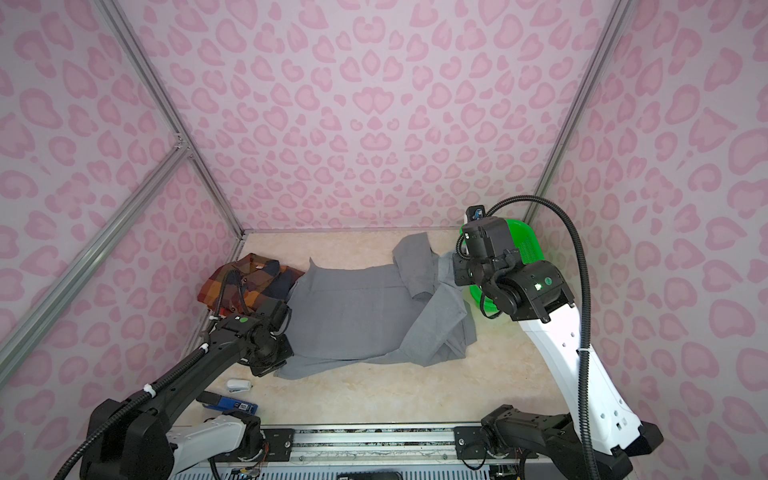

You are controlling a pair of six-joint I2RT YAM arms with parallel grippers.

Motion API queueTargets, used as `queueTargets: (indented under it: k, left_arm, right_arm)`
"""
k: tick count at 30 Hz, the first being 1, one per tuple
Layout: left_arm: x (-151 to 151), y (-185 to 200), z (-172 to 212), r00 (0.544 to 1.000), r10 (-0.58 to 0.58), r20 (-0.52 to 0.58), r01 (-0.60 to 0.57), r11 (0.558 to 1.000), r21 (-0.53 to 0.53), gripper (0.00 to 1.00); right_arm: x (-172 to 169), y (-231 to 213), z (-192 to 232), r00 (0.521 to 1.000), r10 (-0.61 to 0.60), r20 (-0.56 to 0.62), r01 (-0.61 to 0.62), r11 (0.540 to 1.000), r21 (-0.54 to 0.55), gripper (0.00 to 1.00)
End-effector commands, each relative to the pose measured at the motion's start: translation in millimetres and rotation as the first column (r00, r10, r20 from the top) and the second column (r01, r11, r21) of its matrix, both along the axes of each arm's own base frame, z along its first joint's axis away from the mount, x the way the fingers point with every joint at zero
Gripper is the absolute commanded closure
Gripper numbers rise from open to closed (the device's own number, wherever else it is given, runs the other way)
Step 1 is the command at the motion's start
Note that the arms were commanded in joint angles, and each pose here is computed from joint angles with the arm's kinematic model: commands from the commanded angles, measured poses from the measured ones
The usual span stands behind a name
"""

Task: Fold and stack the long sleeve shirts

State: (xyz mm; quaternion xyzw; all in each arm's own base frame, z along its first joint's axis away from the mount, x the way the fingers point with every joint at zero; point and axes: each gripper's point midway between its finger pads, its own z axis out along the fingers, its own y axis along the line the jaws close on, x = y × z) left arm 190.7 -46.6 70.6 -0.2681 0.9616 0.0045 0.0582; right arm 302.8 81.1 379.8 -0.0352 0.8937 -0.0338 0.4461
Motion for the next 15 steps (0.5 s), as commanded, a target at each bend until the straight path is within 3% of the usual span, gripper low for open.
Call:
queueTargets:
  k: [1, 13, 14, 15]
  left_arm:
    - [11.7, -2.0, 7.5, 1.000, -0.006, -0.001, 0.006, 1.000, -0.009, 0.89]
    - [48.7, 17.6, 12.9, 0.999, 0.035, -0.027, -0.034, 0.999, 0.009, 0.79]
    - [50.0, 19.7, 13.7, 0.999, 0.038, -0.022, -0.037, 0.999, 0.010, 0.74]
    - [50.0, 22.2, 14.9, 0.999, 0.044, -0.021, -0.044, 0.999, 0.008, 0.58]
  right_arm:
    - [21.1, 1.9, 8.2, 0.998, -0.026, 0.064, 0.025, 1.000, 0.009, 1.00]
    - [73.9, 14.0, -21.8, 0.996, -0.082, 0.034, 0.082, 0.997, 0.003, 1.00]
    - [77.6, 15.5, -26.0, 0.996, -0.085, 0.031, 0.085, 0.996, 0.003, 1.00]
    - [81.8, 17.0, -30.7, 0.996, -0.088, 0.027, 0.088, 0.996, 0.004, 1.00]
